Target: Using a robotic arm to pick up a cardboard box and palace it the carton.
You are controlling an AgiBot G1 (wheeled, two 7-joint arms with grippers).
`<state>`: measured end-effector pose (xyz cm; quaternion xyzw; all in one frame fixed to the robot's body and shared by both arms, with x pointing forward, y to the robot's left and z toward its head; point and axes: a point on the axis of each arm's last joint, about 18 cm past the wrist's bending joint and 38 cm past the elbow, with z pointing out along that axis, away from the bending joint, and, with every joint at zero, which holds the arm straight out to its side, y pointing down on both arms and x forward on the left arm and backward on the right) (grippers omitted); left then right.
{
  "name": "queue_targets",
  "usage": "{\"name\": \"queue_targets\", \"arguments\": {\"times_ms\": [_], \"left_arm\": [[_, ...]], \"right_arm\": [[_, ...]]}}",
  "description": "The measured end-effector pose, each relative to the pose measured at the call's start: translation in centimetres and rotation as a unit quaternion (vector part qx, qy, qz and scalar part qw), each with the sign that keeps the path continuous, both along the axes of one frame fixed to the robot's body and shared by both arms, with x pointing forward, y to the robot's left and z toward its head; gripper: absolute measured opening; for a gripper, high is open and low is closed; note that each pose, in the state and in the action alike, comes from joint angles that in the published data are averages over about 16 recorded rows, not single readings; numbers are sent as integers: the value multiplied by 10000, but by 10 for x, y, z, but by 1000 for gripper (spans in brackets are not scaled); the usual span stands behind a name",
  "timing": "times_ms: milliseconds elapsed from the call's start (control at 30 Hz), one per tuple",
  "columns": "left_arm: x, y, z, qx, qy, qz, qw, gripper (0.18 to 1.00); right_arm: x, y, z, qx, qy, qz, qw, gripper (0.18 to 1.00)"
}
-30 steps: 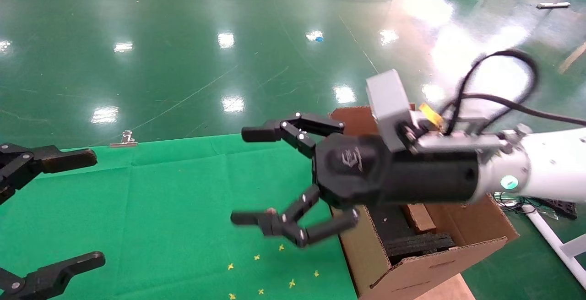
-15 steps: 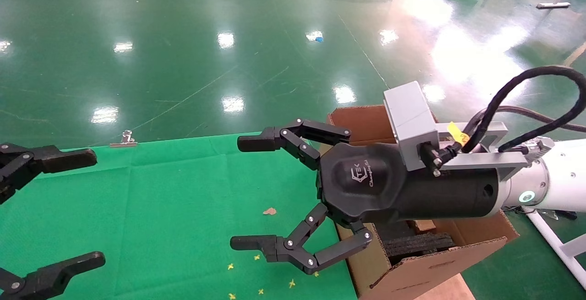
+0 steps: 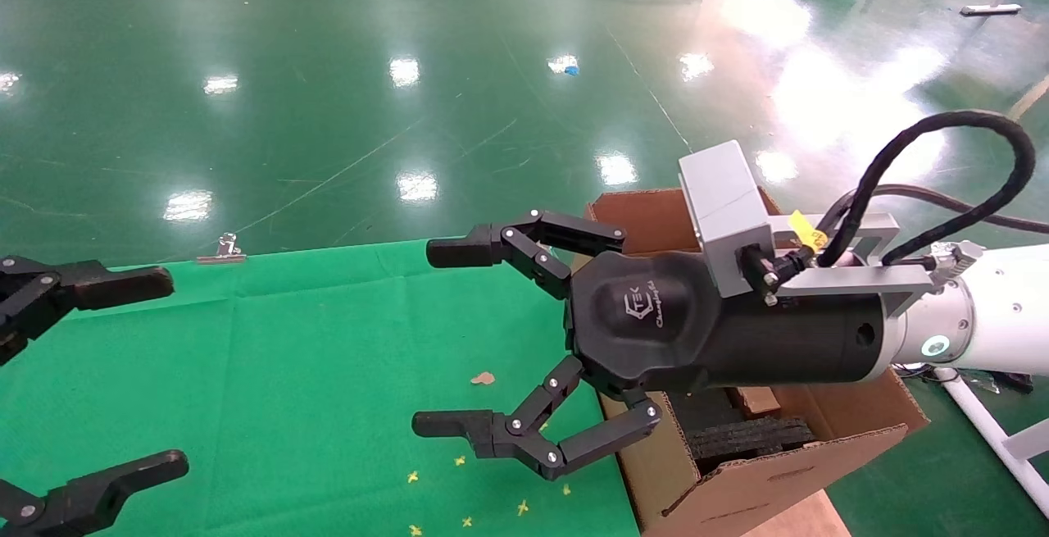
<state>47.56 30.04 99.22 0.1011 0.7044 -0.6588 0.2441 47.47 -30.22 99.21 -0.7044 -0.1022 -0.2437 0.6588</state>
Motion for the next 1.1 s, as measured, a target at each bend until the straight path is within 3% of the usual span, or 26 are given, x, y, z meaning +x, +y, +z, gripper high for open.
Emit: {"name": "queue_targets", "arguments": {"times_ms": [1100], "left_arm": [[0,0,0,0,0,0,10000,1000]], "right_arm": [[2,0,0,0,28,-23,10000,1000]]}}
